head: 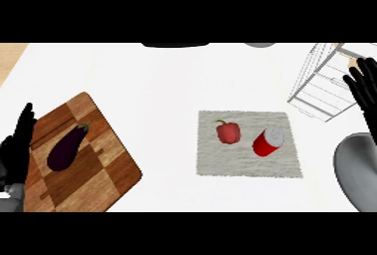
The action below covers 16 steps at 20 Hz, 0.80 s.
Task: Pick the can from the placemat and place it in the tiered shelf
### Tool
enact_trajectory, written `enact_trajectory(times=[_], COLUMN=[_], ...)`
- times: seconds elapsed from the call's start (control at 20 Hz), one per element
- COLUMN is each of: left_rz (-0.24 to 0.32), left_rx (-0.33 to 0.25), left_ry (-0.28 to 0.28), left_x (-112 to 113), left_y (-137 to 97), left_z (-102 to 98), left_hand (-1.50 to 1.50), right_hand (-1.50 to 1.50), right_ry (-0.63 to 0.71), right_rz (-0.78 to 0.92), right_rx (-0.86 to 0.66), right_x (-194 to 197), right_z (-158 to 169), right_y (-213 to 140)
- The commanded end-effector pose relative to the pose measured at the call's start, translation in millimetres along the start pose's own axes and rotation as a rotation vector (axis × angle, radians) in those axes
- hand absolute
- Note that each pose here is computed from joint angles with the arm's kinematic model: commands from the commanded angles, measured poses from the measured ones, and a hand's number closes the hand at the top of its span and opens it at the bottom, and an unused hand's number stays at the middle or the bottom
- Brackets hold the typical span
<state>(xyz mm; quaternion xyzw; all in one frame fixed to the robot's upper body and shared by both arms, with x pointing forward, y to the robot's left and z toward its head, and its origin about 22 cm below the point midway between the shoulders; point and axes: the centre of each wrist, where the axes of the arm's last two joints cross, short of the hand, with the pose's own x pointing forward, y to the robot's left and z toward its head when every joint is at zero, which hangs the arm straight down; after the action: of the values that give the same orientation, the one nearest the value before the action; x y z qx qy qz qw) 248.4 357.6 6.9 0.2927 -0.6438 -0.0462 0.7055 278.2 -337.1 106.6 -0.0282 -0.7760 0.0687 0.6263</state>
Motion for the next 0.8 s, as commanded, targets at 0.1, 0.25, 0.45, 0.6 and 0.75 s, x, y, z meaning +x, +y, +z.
enact_trajectory(times=[0.1,0.25,0.45,0.6,0.75], left_rz=[0.096,0.206,0.222,0.245,0.262], left_rx=[-0.165,-0.29,-0.259,-0.341,-0.374], left_ry=[-0.114,-0.187,-0.151,-0.148,-0.159], left_x=[36.5,57.0,47.7,51.2,60.7], left_y=[-42.2,-88.5,-73.9,-92.4,-103.8], left_z=[-4.9,8.8,8.9,19.8,20.9], left_hand=[0.0,0.0,0.0,0.0,0.0], right_hand=[-1.5,-1.5,1.5,-1.5,-1.5], right_ry=[0.11,0.212,0.396,0.342,0.235], right_rz=[-0.006,0.027,0.315,0.313,0.292], right_rx=[-0.306,-0.562,-0.735,-1.088,-1.254], right_x=[-9.6,-18.4,-61.5,-87.5,-96.0], right_z=[13.6,26.7,79.6,95.5,97.2], right_y=[2.5,-23.1,-60.2,-34.5,13.3])
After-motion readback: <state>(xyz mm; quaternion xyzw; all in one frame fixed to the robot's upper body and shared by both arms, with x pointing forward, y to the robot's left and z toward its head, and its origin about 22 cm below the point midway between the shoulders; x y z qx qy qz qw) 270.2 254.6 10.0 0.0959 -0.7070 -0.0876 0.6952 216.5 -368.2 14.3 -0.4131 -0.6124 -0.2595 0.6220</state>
